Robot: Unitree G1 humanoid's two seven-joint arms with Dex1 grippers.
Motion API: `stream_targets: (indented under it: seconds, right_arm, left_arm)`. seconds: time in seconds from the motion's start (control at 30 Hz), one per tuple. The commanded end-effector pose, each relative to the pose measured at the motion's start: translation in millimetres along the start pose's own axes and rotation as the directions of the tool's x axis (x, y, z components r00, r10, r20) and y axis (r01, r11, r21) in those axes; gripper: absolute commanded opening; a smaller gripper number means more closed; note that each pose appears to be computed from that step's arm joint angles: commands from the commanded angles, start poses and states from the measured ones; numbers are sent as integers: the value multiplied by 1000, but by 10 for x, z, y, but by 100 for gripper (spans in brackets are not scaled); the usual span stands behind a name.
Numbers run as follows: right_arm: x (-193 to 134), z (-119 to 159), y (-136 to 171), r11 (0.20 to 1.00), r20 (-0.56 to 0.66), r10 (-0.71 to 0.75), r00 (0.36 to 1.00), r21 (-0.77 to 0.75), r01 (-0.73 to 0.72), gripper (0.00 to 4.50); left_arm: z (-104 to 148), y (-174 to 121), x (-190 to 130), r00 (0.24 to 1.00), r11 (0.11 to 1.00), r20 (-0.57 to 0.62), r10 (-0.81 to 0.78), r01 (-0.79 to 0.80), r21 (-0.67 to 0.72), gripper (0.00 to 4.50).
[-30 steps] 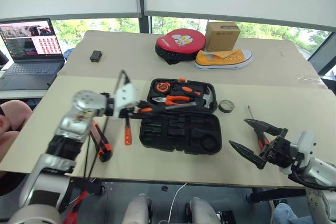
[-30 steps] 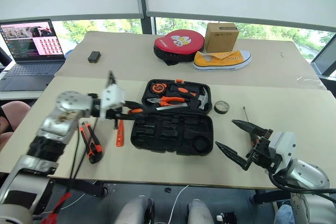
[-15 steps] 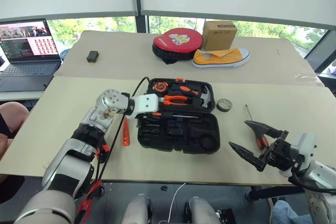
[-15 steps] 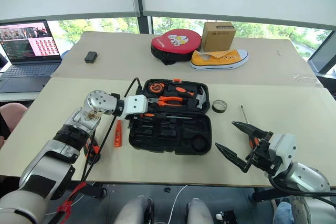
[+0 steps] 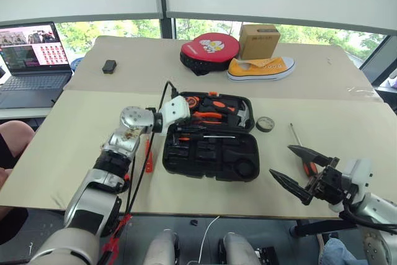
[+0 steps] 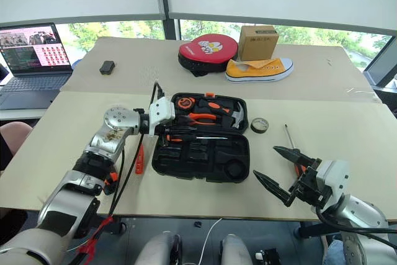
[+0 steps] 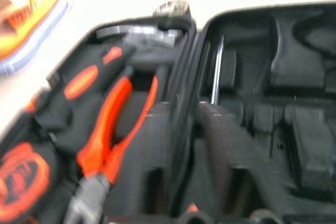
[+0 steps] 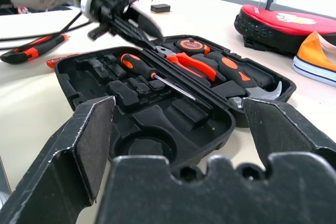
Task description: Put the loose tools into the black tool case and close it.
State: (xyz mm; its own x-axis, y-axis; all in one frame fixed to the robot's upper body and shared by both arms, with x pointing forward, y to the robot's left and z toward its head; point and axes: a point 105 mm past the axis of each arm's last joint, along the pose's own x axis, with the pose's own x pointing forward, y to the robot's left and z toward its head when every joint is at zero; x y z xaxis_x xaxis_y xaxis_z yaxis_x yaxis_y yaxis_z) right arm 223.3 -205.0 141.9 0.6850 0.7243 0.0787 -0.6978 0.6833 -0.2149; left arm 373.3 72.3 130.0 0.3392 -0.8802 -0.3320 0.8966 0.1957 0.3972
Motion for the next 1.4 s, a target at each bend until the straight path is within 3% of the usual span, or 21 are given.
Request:
stream_targets:
  seconds: [0.03,0.23,0.4,0.47,0.57,0.67,0.7,0.9,1.0,1.13,1.4]
  right_arm:
    - [33,82,17,1000,30,0,1000,-23,1,450]
    - [10,54,34,1000,26,-18,1000,-11,18,450]
    - [-38,-30,22,999,-13,-48,999,26,48,450]
    - [-82,-45,-50,993,-24,-110,994,39,111,450]
    - [-264,-59,-151,977,-43,-203,978,58,205,450]
    - [-537,-157,-178,961,-111,-265,958,46,272,450]
    - [-629,-194,-191,953,-133,-294,947,43,301,450]
    - [-1189,-469,-201,878,-301,-453,839,14,479,450]
    - [-1367,-542,-196,833,-385,-504,773,19,553,450]
    - [-1179,-403,-367,847,-354,-494,794,13,532,450]
    - [-798,-458,-781,859,-516,-420,746,39,510,450]
  left_arm:
    - [-108,-76,75,998,1000,-61,-12,14,21,2]
    - [-243,-329,234,989,995,-108,-99,97,-21,2]
    - [-417,-319,318,985,996,-167,-47,33,-85,2]
    - [-293,-258,288,997,996,-77,-17,10,-88,2]
    - [91,-91,76,983,992,173,69,-49,-115,68]
    - [360,-83,-337,919,992,388,72,-28,-119,189]
    - [347,-122,-460,913,994,405,58,-14,-112,212]
    - [170,-457,-1093,901,986,432,29,44,-159,443]
    - [-24,-736,-1309,934,981,358,-8,77,-178,447]
    - [-230,-886,-1507,947,975,318,38,35,-221,447]
    - [-24,-931,-1335,910,977,413,28,63,-205,447]
